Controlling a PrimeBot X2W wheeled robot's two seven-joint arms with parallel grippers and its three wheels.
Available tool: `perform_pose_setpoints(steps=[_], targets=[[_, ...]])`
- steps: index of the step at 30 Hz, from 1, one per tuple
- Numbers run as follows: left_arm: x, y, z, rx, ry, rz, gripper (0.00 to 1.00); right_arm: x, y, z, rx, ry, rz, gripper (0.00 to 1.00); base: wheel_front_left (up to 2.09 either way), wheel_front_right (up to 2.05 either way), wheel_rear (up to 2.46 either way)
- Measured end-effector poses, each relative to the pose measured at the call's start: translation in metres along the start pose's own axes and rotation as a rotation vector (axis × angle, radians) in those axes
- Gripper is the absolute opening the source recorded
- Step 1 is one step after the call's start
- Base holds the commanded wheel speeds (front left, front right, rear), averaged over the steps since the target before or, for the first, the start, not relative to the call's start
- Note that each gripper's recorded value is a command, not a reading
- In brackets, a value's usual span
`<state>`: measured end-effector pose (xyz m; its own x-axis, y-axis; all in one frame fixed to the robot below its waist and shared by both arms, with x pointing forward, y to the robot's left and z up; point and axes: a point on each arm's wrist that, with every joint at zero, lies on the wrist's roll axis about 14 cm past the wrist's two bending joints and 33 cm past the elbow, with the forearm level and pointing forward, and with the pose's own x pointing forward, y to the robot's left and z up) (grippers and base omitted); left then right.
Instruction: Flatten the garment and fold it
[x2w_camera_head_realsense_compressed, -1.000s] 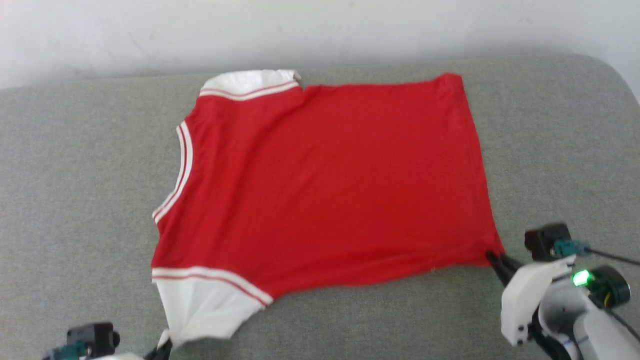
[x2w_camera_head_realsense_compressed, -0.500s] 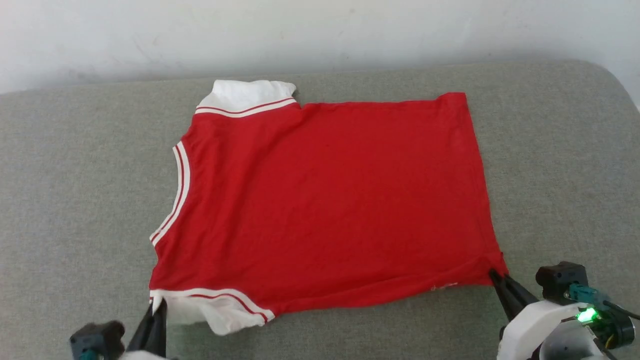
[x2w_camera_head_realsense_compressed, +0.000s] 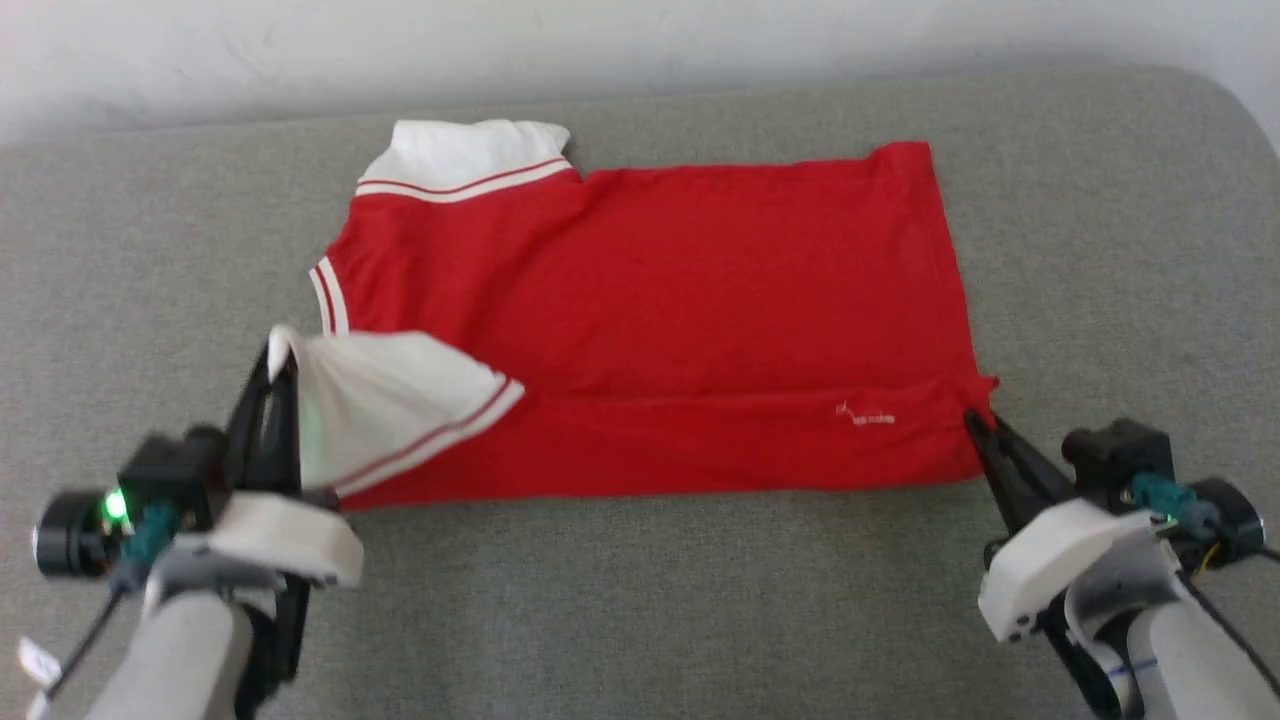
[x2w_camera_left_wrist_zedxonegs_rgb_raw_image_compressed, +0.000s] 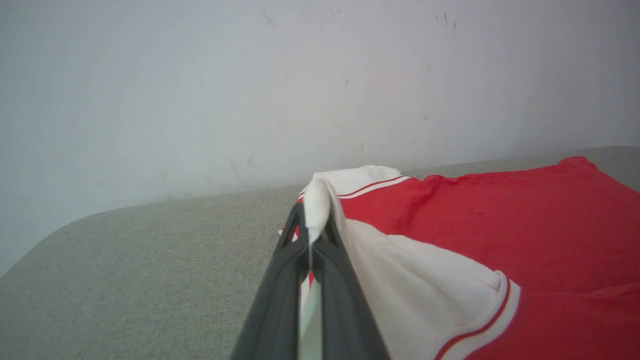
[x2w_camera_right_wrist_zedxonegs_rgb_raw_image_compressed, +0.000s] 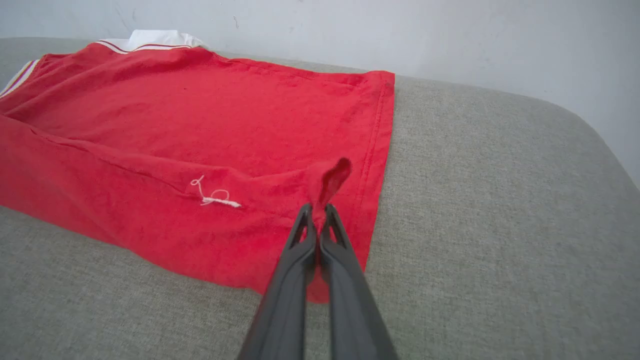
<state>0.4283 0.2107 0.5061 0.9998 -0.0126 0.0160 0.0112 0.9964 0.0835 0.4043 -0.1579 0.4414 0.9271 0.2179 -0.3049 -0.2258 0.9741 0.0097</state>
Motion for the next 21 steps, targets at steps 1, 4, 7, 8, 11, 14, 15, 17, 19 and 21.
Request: perform_pose_setpoints(steps=[1,4,7,8,11,14,15,17,19,21], targets=[[0.009,0.000,0.003,0.013,-0.008,-0.012,0.00,0.004,-0.002,0.002,-0.006,-0.002,0.001,0.00,0.00,0.00,0.00],[0.032,-0.002,0.006,0.043,-0.005,-0.042,0.00,0.017,-0.003,0.003,-0.018,0.019,0.009,0.00,0.00,0.00,0.00],[0.052,-0.005,0.004,0.061,0.020,-0.063,0.00,0.028,-0.007,0.000,-0.018,0.054,0.006,0.00,0.00,0.00,0.00],[0.058,-0.004,0.001,0.065,0.037,-0.065,0.00,0.032,-0.009,-0.001,-0.017,0.067,0.004,0.00,0.00,0.00,0.00],[0.072,-0.002,-0.016,0.076,0.118,-0.074,0.00,0.042,-0.011,-0.008,-0.007,0.120,0.007,0.00,0.00,0.00,0.00],[0.078,-0.004,-0.043,0.066,0.243,-0.090,0.00,0.051,-0.014,-0.016,0.002,0.189,0.015,0.00,0.00,0.00,0.00],[0.078,-0.006,-0.053,0.062,0.289,-0.099,0.00,0.054,-0.016,-0.018,0.008,0.212,0.016,0.00,0.00,0.00,0.00],[0.075,-0.010,-0.076,0.037,0.394,-0.118,0.00,0.058,-0.020,-0.025,0.019,0.270,0.015,0.00,0.00,0.00,0.00],[0.069,-0.014,-0.098,0.011,0.501,-0.138,0.00,0.061,-0.024,-0.034,0.033,0.334,0.012,0.00,0.00,0.00,0.00],[0.062,-0.020,-0.116,-0.025,0.600,-0.166,0.00,0.064,-0.025,-0.041,0.055,0.397,0.017,0.00,0.00,0.00,0.00]])
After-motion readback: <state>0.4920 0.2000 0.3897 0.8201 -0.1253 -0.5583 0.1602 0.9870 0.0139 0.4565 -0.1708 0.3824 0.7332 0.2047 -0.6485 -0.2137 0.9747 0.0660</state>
